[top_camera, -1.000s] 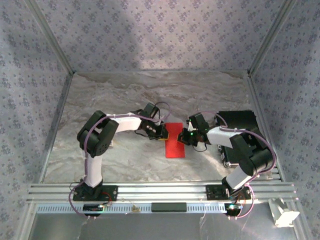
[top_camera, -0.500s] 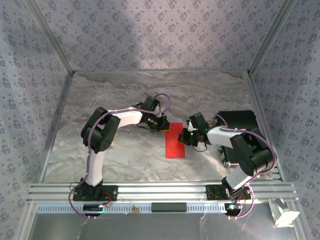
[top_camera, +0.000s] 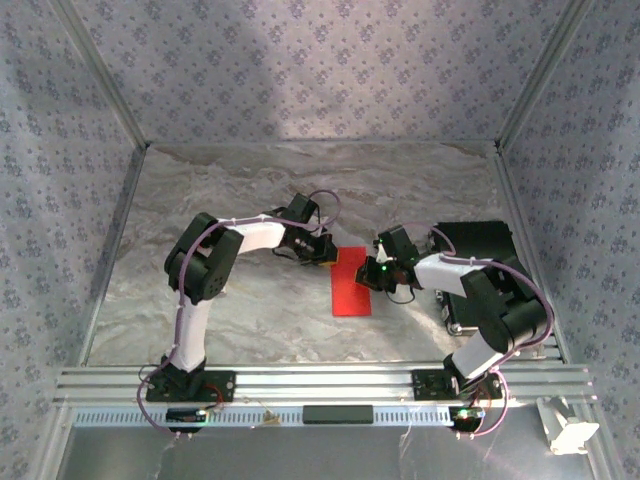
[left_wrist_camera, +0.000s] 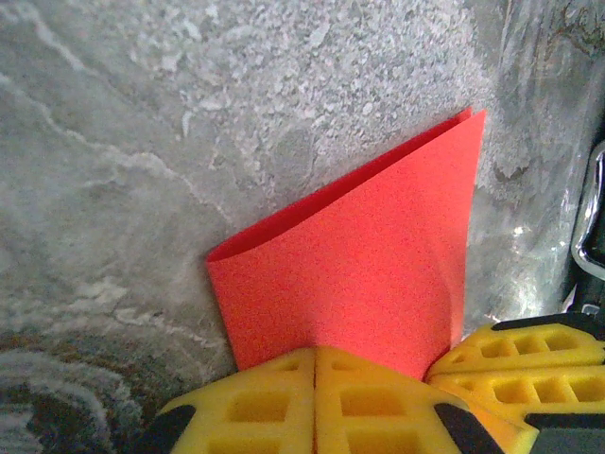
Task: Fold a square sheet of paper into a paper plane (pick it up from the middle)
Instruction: First fold the square sheet of paper in half at the center of the table.
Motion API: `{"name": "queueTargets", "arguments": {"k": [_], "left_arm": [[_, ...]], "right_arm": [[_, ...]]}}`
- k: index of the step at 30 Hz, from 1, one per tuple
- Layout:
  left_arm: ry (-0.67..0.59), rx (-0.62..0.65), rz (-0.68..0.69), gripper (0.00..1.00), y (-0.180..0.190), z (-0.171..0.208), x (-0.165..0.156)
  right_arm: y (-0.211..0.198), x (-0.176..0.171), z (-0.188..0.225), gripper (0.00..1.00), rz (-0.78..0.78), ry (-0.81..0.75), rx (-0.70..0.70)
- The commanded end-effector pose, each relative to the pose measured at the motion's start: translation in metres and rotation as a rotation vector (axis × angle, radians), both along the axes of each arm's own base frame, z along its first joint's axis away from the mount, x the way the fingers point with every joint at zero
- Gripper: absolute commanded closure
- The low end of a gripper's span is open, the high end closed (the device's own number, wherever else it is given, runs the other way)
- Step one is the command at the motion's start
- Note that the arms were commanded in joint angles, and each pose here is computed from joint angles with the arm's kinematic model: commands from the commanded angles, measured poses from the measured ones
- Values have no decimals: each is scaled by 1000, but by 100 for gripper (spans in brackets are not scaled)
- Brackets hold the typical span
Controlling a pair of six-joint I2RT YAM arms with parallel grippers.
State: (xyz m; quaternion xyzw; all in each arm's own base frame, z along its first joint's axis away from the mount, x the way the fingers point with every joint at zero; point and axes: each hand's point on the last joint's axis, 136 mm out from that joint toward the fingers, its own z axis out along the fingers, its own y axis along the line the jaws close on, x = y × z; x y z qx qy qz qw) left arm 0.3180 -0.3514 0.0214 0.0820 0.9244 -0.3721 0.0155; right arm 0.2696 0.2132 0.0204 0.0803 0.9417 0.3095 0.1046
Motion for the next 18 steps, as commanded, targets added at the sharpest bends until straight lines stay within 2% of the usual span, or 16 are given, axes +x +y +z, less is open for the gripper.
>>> {"name": "queueTargets", "arguments": {"k": [1, 3, 6, 9, 14, 18], "left_arm": [[5, 66, 28, 93, 10, -8, 3], [4, 59, 32, 94, 9, -5, 4], [-12, 48, 38, 93, 9, 3, 6], [-38, 16, 35, 91, 4, 20, 11], [-94, -69, 12, 84, -9, 61, 19], [-78, -99, -2, 84, -16, 68, 20]], "right_arm": [[-12, -9, 7, 83, 0, -4, -45], [-17, -11, 18, 75, -12, -27, -58], [-31, -20, 26, 68, -40, -33, -88], [-40, -30, 27, 65, -67, -25, -93], [-46, -40, 22, 66, -90, 6, -93], [-46, -42, 21, 66, -95, 13, -83]]}}
